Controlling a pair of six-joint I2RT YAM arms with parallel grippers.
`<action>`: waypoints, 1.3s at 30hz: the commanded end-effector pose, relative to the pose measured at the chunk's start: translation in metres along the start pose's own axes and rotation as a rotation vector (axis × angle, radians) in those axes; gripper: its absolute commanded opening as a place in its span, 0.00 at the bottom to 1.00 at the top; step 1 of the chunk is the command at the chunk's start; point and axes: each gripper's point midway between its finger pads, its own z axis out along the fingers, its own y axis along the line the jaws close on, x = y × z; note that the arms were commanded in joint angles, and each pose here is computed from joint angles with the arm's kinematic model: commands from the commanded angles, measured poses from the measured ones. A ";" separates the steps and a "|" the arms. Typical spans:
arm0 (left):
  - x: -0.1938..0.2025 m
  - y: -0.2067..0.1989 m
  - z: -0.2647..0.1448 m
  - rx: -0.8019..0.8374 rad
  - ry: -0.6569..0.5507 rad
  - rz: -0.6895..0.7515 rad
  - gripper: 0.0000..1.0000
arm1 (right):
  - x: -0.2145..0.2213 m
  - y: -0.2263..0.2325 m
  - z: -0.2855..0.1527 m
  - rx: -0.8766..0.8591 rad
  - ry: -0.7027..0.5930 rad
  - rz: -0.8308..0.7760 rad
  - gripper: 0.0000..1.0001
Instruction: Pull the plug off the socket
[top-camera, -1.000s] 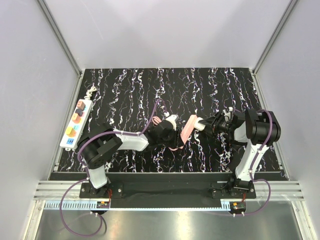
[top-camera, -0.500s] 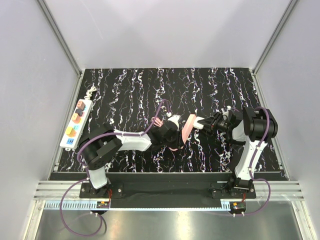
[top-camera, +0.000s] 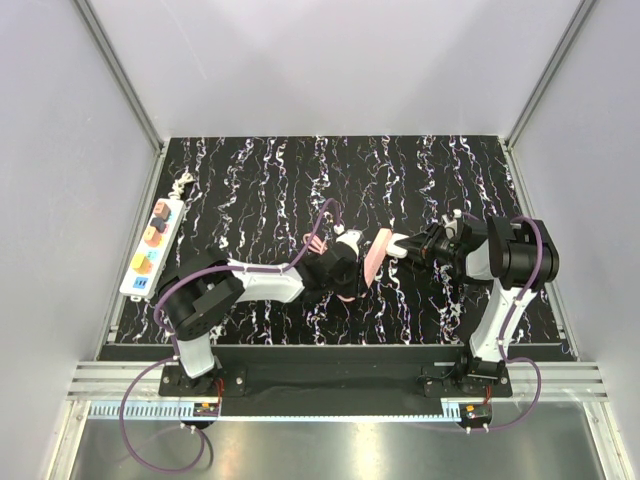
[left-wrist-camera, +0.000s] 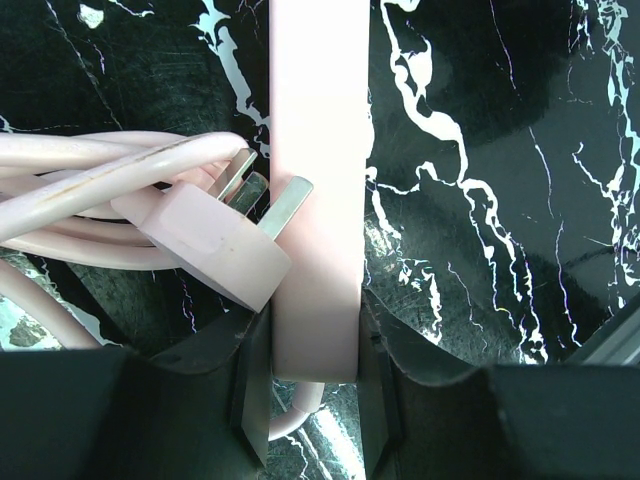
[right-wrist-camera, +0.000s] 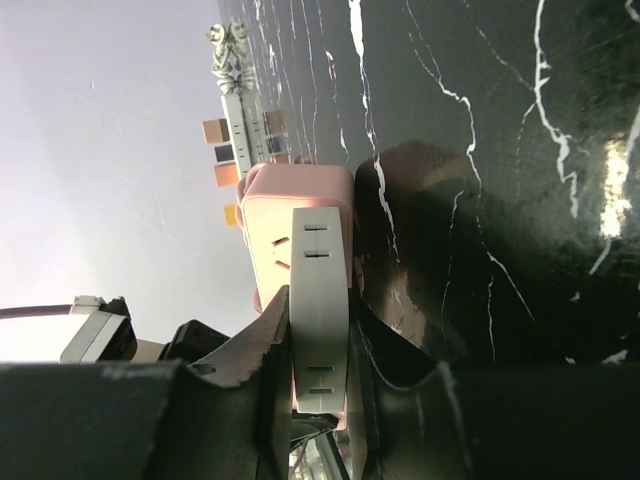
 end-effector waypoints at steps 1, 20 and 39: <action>0.057 0.072 -0.008 -0.274 0.185 0.020 0.00 | -0.003 0.008 -0.001 0.009 -0.012 -0.035 0.00; 0.055 0.068 -0.007 -0.274 0.169 -0.045 0.00 | 0.007 0.001 -0.007 0.037 -0.032 -0.019 0.00; 0.060 0.089 -0.011 -0.344 0.129 -0.137 0.00 | 0.008 0.011 -0.012 0.034 -0.056 -0.029 0.00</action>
